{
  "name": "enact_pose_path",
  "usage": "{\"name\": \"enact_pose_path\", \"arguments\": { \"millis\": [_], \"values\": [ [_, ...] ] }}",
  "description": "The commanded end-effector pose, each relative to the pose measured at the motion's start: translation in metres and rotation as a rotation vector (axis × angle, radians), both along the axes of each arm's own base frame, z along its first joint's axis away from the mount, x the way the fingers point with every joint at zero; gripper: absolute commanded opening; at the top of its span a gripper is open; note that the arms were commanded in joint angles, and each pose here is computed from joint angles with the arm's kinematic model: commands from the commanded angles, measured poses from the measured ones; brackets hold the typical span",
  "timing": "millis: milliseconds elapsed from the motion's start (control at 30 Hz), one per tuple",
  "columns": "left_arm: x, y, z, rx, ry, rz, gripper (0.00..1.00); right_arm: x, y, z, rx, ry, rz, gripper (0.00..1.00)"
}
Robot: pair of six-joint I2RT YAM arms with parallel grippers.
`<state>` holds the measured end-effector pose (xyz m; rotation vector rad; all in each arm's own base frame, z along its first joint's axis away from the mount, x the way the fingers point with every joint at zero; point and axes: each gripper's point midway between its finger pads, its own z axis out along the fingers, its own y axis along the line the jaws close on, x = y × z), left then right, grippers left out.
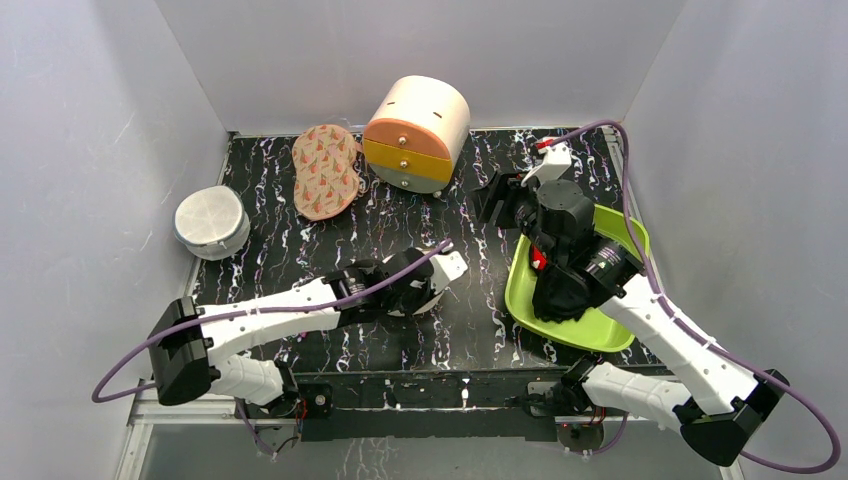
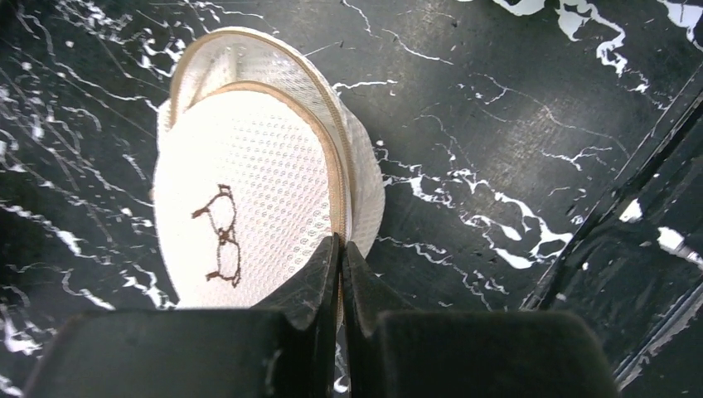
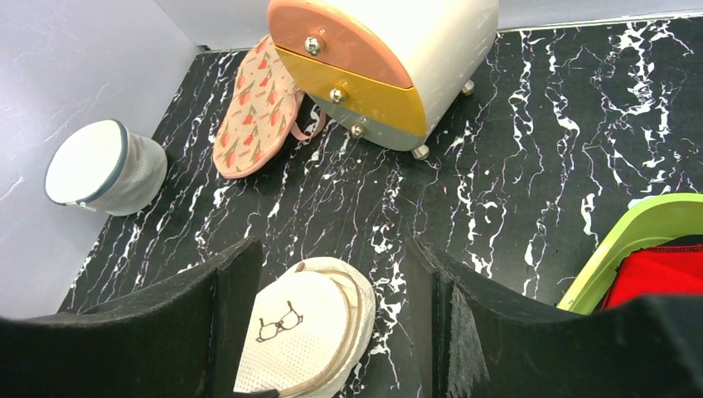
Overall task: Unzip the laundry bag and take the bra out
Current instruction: Close the laundry bag at the center of the board, then reset both arms
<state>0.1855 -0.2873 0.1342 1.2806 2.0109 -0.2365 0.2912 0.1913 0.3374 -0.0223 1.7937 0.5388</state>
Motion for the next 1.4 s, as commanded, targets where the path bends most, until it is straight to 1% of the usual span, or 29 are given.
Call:
{"name": "enact_pose_path", "arguments": {
  "millis": [0, 133, 233, 267, 333, 367, 467, 500, 567, 633, 700, 800, 833, 867, 933, 967, 1000, 1033, 1067, 1100, 1133, 1167, 1200, 1233, 1267, 1300, 1367],
  "values": [
    [-0.005, -0.013, -0.009, -0.079, 0.063, 0.049, 0.00, 0.000, -0.007, 0.020, 0.036, -0.069, -0.022, 0.62],
    [-0.010, -0.020, -0.020, -0.107, 0.115, 0.060, 0.04, 0.001, -0.006, 0.018, 0.031, -0.064, -0.016, 0.62],
    [-0.014, -0.023, -0.024, -0.121, 0.141, 0.063, 0.04, 0.000, -0.006, 0.017, 0.031, -0.064, -0.017, 0.62],
    [-0.014, -0.024, -0.031, -0.106, 0.153, 0.067, 0.05, 0.000, -0.006, 0.017, 0.031, -0.064, -0.017, 0.62],
    [-0.014, -0.024, -0.035, -0.101, 0.159, 0.072, 0.09, 0.000, -0.006, 0.015, 0.028, -0.059, -0.017, 0.62],
    [-0.014, -0.024, -0.036, -0.099, 0.158, 0.076, 0.13, 0.000, -0.006, 0.014, 0.027, -0.057, -0.016, 0.62],
    [-0.012, -0.021, -0.038, -0.100, 0.154, 0.100, 0.34, 0.001, -0.005, 0.012, 0.024, -0.054, -0.012, 0.62],
    [-0.011, -0.021, -0.037, -0.107, 0.151, 0.108, 0.43, 0.000, -0.004, 0.013, 0.025, -0.054, -0.010, 0.62],
    [-0.006, -0.021, -0.031, -0.138, 0.137, 0.132, 0.65, 0.001, -0.004, 0.014, 0.023, -0.055, -0.011, 0.62],
    [-0.003, -0.023, -0.015, -0.215, 0.131, 0.137, 0.82, 0.000, -0.006, 0.016, 0.020, -0.061, -0.014, 0.62],
    [0.003, -0.025, 0.007, -0.333, 0.147, 0.134, 0.97, 0.000, -0.007, 0.016, 0.015, -0.061, -0.018, 0.62],
    [0.023, -0.016, 0.044, -0.553, 0.189, 0.164, 0.98, 0.000, -0.008, 0.016, 0.012, -0.062, -0.020, 0.63],
    [0.029, -0.011, 0.053, -0.603, 0.194, 0.176, 0.98, 0.000, -0.008, 0.016, 0.010, -0.061, -0.020, 0.63],
    [0.037, -0.004, 0.062, -0.646, 0.187, 0.193, 0.98, 0.000, -0.008, 0.015, 0.008, -0.061, -0.020, 0.65],
    [0.051, 0.010, 0.075, -0.696, 0.169, 0.233, 0.98, 0.000, -0.008, 0.014, 0.006, -0.058, -0.018, 0.66],
    [0.062, 0.022, 0.081, -0.716, 0.151, 0.286, 0.98, 0.000, -0.007, 0.013, 0.005, -0.056, -0.014, 0.66],
    [0.077, 0.041, 0.082, -0.719, 0.130, 0.367, 0.98, 0.001, -0.007, 0.011, 0.003, -0.052, -0.013, 0.69],
    [0.099, 0.076, 0.085, -0.708, 0.071, 0.521, 0.98, 0.001, -0.006, 0.009, -0.002, -0.047, -0.009, 0.72],
    [0.112, 0.108, 0.087, -0.651, 0.015, 0.676, 0.98, 0.001, -0.005, 0.008, -0.007, -0.044, -0.004, 0.77],
    [0.119, 0.133, 0.095, -0.603, -0.037, 0.788, 0.98, 0.000, -0.005, 0.007, -0.013, -0.041, -0.003, 0.82],
    [0.122, 0.149, 0.111, -0.574, -0.097, 0.835, 0.98, 0.001, -0.005, 0.007, -0.023, -0.039, -0.003, 0.88],
    [0.123, 0.159, 0.139, -0.597, -0.173, 0.850, 0.98, 0.002, -0.006, 0.006, -0.036, -0.036, -0.004, 0.95],
    [0.120, 0.168, 0.170, -0.652, -0.261, 0.852, 0.98, 0.002, -0.006, 0.007, -0.047, -0.037, -0.004, 0.98],
    [0.113, 0.179, 0.216, -0.724, -0.378, 0.827, 0.98, 0.004, -0.008, 0.012, -0.074, -0.046, -0.007, 0.98],
    [0.108, 0.182, 0.243, -0.746, -0.440, 0.793, 0.98, 0.004, -0.008, 0.021, -0.088, -0.066, 0.003, 0.98],
    [0.100, 0.187, 0.275, -0.763, -0.500, 0.754, 0.98, 0.003, -0.009, 0.037, -0.097, -0.116, 0.017, 0.98],
    [0.082, 0.191, 0.313, -0.799, -0.569, 0.683, 0.98, 0.000, -0.013, 0.055, -0.123, -0.165, 0.023, 0.98]
  ]
}}
